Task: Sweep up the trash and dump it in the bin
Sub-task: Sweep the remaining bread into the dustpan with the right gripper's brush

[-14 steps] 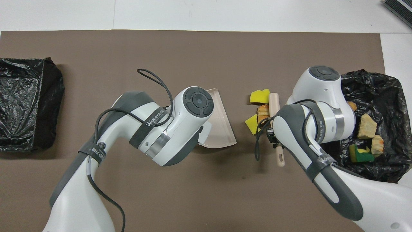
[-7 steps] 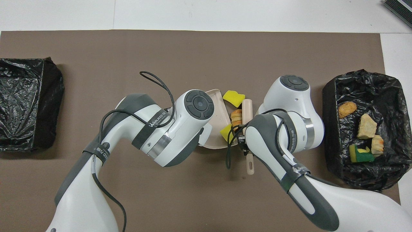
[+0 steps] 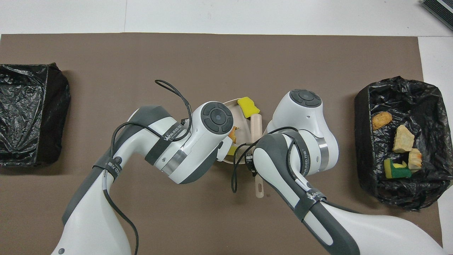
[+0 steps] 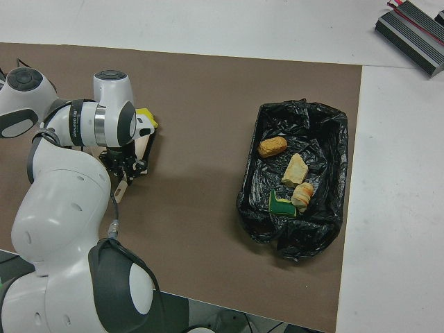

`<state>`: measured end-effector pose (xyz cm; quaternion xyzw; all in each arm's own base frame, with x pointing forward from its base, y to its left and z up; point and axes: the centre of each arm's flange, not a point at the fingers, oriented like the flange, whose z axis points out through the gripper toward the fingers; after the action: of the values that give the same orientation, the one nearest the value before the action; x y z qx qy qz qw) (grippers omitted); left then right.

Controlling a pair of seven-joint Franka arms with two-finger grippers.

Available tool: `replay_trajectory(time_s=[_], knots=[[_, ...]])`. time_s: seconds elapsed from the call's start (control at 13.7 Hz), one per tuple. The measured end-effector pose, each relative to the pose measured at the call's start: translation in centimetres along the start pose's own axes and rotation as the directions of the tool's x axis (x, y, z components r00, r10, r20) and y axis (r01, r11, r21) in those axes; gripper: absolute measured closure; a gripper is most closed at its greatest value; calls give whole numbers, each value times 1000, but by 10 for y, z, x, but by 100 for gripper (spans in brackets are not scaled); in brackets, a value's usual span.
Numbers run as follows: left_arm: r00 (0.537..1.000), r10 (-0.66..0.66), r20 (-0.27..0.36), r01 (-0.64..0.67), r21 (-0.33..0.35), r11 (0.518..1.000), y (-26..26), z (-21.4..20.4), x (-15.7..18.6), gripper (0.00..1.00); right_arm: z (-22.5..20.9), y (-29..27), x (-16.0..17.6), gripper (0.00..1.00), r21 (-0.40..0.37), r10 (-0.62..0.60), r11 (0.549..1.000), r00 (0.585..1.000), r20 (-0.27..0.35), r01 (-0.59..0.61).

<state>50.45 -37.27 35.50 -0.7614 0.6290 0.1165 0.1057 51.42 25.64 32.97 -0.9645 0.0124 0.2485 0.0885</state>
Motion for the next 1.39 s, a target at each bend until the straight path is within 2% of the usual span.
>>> replay_trajectory(time_s=[0.22,0.44,0.59,0.66,0.81,0.95,1.39], knots=[[1000,2,-1,-2,1,1000,0,0,0,67,-7,8,-4,74,-30,-65,997,997,41,66],[1000,3,-2,-3,2,1000,-1,0,0,67,-36,46,-5,74,-110,-130,984,989,65,137],[1000,4,-2,-4,2,1000,-1,0,0,67,-56,66,-3,74,-162,-160,973,986,52,166],[1000,4,-3,-4,2,1000,-1,0,0,67,-63,72,0,74,-216,-182,959,983,39,186],[1000,5,-3,-5,2,1000,-1,0,0,67,-66,69,6,74,-267,-231,938,973,-2,222],[1000,5,-3,-5,3,1000,-1,0,0,67,-55,52,15,74,-278,-268,927,963,-30,250],[1000,7,-4,-7,3,1000,-1,0,0,67,-32,11,28,74,-245,-307,926,951,-40,289]])
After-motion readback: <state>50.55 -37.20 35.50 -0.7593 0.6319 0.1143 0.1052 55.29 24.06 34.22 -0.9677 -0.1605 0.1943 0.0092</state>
